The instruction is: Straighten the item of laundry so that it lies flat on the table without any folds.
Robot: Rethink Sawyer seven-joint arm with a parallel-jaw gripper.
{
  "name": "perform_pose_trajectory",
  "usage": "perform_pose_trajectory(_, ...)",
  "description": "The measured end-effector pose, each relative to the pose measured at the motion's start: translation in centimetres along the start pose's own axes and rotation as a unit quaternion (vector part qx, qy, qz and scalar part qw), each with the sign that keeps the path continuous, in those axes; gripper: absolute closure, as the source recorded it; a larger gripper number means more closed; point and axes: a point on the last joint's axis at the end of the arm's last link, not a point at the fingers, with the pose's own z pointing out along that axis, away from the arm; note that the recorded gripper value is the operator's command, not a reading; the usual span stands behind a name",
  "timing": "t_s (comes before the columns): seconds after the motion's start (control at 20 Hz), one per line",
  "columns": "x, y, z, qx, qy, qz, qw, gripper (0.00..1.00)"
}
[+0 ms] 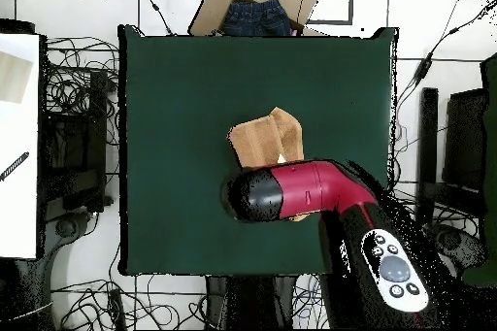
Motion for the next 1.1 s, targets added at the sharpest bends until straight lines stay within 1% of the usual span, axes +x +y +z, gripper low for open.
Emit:
perform_pose_trajectory(0.1, 0.1, 0.0, 0.1, 0.000, -0.002, 0.001, 1.0000, 0.00)
perform_pose_trajectory(0.25, 0.8, -0.1, 0.9, -0.001, -0.007, 0.007, 1.0000, 0.00)
perform_pose_trajectory(0.5, 1.9, -0.1, 1.5, 0.003, 0.001, 0.012, 0.9999, 0.00)
perform_pose_trajectory(0.8, 2.1, 0.6, 1.6, 0.009, 0.007, 0.008, 0.9999, 0.00)
perform_pose_trajectory(1.1, 1.7, 2.4, 1.6, 0.014, 0.013, -0.003, 0.9998, 0.00)
